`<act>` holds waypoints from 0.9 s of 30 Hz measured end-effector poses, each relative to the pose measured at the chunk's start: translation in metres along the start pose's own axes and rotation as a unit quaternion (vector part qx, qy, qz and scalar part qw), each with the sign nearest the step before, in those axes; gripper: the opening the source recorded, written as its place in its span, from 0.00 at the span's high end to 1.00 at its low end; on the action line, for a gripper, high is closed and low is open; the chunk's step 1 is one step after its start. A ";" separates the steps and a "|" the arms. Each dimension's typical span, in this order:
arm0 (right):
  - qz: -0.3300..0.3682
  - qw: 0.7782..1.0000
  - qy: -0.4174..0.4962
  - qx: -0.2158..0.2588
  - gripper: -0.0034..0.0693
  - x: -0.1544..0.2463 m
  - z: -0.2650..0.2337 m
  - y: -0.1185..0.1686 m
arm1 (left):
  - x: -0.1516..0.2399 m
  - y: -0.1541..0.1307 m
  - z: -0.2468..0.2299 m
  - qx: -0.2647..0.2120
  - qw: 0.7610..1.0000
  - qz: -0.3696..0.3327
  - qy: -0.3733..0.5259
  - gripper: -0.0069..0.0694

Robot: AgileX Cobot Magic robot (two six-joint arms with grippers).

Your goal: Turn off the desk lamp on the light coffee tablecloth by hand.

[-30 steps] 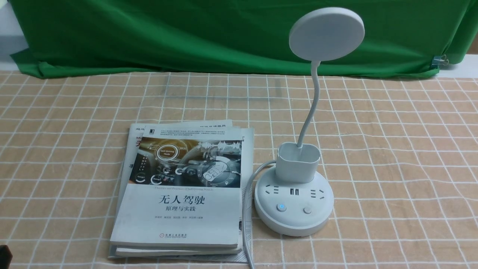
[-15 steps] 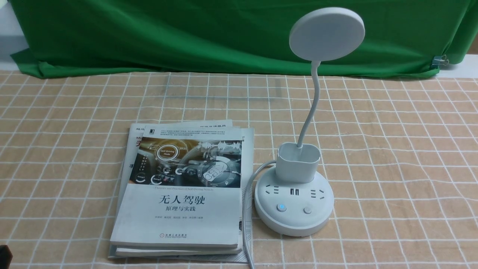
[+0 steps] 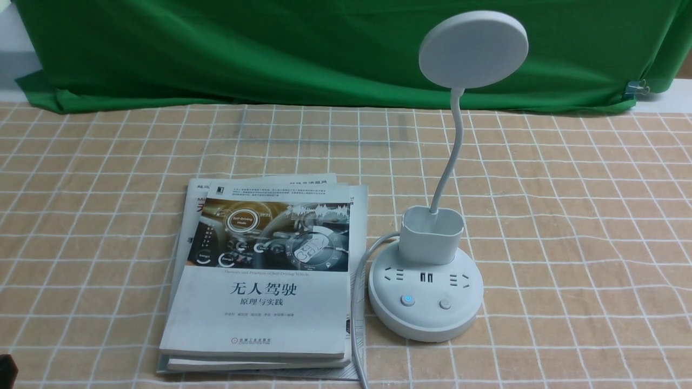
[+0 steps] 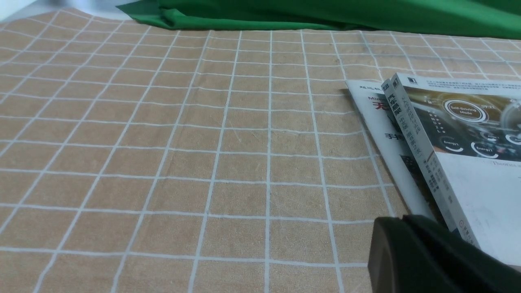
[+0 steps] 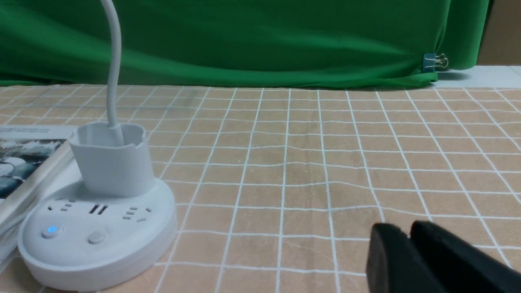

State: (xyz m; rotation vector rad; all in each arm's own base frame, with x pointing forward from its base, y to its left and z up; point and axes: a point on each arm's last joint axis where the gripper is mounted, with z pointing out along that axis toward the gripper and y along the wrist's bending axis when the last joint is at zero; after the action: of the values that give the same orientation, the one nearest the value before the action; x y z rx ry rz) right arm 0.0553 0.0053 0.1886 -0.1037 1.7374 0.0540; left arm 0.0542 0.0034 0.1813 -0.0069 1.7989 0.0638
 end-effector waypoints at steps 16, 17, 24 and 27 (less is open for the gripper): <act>0.000 1.000 0.000 0.000 0.78 0.000 0.000 0.000 | 0.000 0.000 0.000 0.000 1.000 0.000 0.000 0.90; 0.000 1.000 0.000 0.000 0.78 0.000 0.000 0.000 | 0.000 0.000 0.000 0.000 1.000 0.000 0.000 0.90; 0.000 1.000 0.000 0.000 0.76 0.000 0.000 0.000 | 0.000 0.000 0.000 0.000 1.000 0.000 0.000 0.90; 0.000 1.000 0.000 0.000 0.75 0.000 0.000 0.000 | 0.000 0.000 0.000 0.000 1.000 0.000 0.000 0.90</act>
State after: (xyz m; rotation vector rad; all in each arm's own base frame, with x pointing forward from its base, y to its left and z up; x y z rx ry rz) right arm 0.0553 0.0053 0.1886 -0.1031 1.7374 0.0544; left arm 0.0542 0.0034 0.1813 -0.0069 1.7989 0.0638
